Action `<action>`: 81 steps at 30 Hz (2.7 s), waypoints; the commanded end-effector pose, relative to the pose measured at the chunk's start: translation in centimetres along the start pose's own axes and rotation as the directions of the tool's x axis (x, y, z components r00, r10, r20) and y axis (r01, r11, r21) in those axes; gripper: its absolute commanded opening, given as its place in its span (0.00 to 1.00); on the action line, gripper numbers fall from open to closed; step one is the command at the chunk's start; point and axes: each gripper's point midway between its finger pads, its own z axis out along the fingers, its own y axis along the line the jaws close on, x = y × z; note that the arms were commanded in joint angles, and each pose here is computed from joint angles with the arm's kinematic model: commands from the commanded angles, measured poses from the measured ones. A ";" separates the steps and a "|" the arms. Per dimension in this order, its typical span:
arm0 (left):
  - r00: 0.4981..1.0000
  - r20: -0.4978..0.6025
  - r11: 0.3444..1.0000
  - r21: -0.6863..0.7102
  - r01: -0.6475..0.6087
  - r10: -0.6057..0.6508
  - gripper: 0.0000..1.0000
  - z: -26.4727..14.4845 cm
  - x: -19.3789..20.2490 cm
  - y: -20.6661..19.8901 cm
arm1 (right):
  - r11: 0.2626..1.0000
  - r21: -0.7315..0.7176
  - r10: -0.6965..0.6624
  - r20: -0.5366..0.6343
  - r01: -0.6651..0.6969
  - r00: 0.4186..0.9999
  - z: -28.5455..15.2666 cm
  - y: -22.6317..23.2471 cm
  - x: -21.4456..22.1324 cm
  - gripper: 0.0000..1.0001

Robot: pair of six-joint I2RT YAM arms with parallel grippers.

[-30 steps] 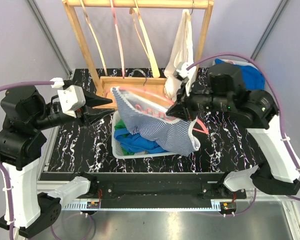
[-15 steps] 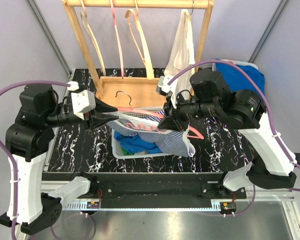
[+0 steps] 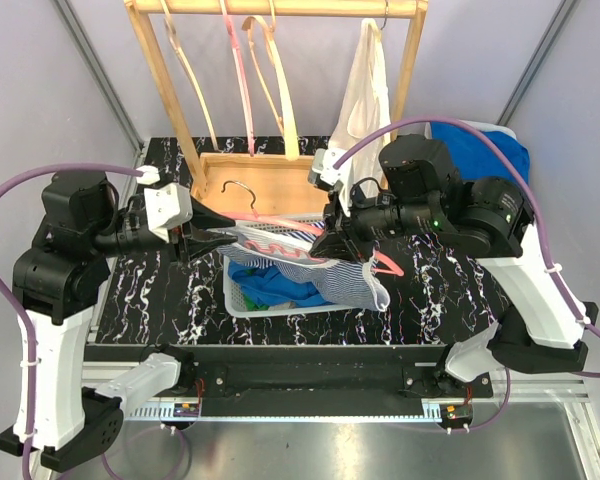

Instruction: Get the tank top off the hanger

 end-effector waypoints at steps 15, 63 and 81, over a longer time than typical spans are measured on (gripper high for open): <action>0.996 0.049 0.991 -0.118 -0.066 0.072 0.54 -1.5 -2.9 0.9 | 0.999 -0.010 -0.043 0.033 0.043 0.999 0.6 0.4 -0.6 0.07; 0.996 -0.084 0.945 -0.322 -0.064 0.039 0.00 -1.0 1.5 6.9 | 0.780 0.598 -0.130 0.445 -0.186 0.886 -6.6 -9.6 -5.3 0.75; 0.982 -0.124 0.834 -0.520 -0.188 0.144 0.00 -3.7 -1.8 11.0 | 0.776 0.557 0.012 0.456 -0.295 0.890 -1.1 -11.0 -4.1 0.69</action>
